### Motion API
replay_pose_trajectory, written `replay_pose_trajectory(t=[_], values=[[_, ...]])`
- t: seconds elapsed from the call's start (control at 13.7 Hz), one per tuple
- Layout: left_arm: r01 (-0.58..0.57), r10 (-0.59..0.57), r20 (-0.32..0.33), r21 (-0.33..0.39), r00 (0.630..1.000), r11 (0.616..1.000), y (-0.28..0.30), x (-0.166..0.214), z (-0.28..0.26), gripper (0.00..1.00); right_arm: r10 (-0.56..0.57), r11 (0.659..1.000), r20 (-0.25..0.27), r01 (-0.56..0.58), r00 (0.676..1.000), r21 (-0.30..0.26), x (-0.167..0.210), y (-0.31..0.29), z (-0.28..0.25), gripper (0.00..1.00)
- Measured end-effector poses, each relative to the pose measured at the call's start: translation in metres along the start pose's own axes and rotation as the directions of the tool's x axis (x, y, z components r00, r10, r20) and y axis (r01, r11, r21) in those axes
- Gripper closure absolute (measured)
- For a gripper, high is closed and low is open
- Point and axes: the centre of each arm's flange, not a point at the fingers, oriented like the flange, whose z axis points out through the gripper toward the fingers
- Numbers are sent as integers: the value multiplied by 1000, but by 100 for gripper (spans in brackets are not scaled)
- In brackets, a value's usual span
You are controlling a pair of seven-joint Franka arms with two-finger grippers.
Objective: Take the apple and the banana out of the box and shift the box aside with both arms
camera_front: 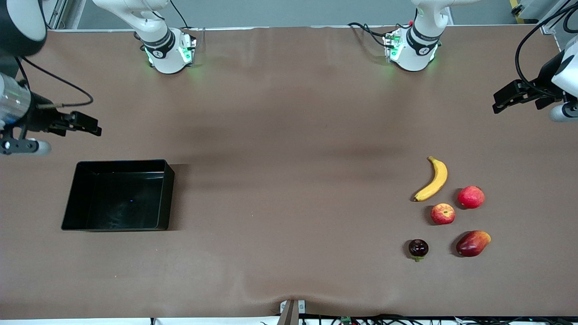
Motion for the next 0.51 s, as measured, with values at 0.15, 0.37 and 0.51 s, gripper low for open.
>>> replay_pose_trajectory(t=[0.15, 0.37, 0.51], values=[[3, -3, 0, 0, 1000, 1000, -2, 0, 0, 0, -77, 997, -25, 77, 997, -2, -2, 1, -15, 0], [4, -4, 0, 0, 1000, 1000, -2, 0, 0, 0, -67, 998, -53, 67, 996, -3, -3, 2, -30, 0], [3, -3, 0, 0, 1000, 1000, -2, 0, 0, 0, -4, 1000, -62, 4, 998, -1, -11, -1, -39, 0]])
